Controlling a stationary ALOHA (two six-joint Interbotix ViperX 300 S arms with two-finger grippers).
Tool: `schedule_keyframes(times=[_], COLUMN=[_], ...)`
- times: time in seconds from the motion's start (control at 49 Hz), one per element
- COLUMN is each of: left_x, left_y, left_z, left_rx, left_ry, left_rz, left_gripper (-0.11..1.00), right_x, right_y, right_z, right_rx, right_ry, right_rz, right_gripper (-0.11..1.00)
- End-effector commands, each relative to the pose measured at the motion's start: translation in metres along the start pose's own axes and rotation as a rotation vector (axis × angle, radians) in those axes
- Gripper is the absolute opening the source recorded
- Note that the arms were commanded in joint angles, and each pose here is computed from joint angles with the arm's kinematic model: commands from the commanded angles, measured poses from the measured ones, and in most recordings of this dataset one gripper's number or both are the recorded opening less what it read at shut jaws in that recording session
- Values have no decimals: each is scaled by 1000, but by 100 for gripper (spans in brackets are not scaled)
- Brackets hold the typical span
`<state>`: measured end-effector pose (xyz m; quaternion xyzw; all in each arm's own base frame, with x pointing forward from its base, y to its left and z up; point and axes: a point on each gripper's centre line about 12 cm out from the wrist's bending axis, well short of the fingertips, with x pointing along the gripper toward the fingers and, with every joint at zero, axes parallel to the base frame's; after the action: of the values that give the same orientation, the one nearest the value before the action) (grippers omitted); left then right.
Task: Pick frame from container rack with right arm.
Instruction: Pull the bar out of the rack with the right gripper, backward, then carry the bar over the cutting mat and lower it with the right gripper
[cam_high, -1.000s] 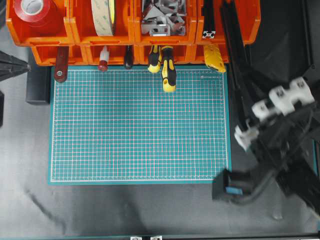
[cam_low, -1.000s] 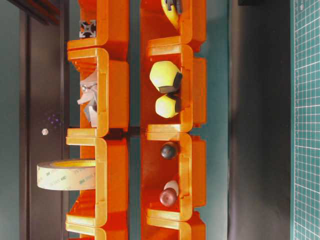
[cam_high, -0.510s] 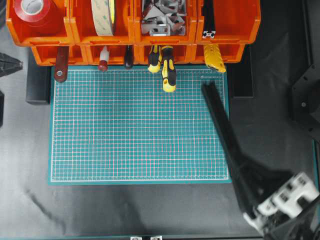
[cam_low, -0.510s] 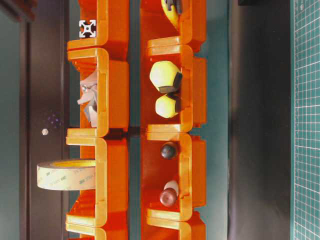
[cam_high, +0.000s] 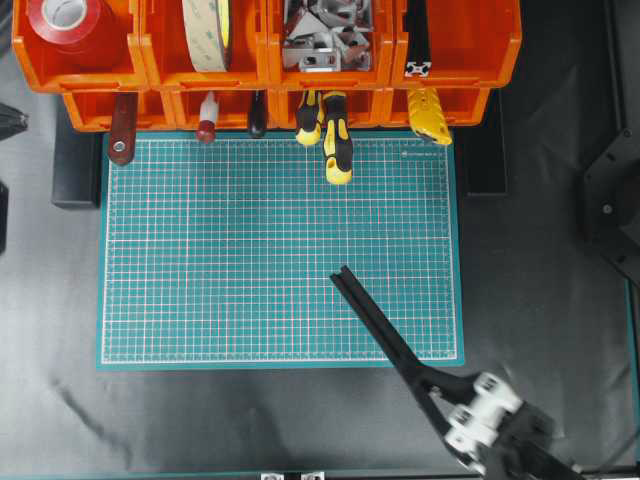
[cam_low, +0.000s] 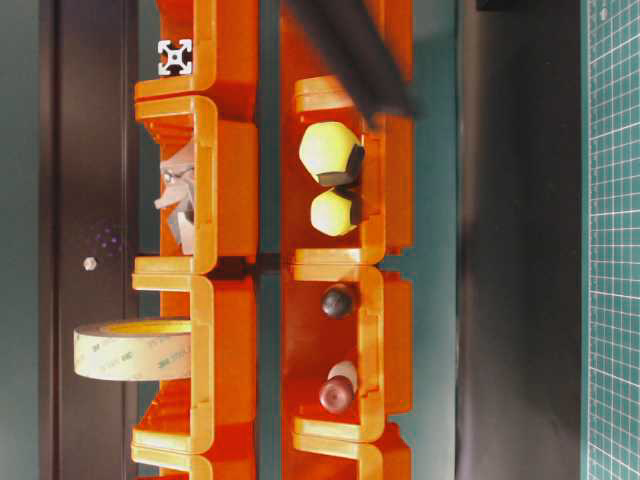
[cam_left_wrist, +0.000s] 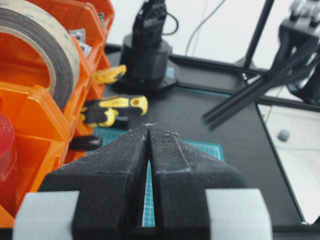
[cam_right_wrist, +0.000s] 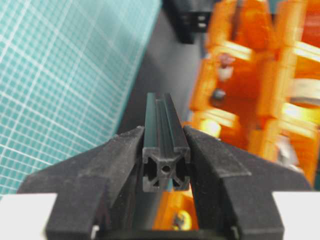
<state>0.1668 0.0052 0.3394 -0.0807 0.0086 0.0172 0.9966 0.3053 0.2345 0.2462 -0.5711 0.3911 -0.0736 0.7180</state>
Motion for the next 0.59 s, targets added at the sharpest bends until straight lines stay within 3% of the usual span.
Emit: schedule_keyframes(times=[0.0,0.286,0.571], left_x=[2,4,4], left_y=[-1,-1,-1], left_z=[10,11,11], left_rx=[0,0,0], left_ry=[-17,-16,-16], left_rz=[1,1,1], left_gripper=[0,0,0], right_x=[15,72,114], right_y=[1,18,12], right_z=[0,-1,-10], right_rx=[9,-19,-1], right_ry=[-25,-51,-42], right_rz=[26,110,146], right_gripper=[26,26,26])
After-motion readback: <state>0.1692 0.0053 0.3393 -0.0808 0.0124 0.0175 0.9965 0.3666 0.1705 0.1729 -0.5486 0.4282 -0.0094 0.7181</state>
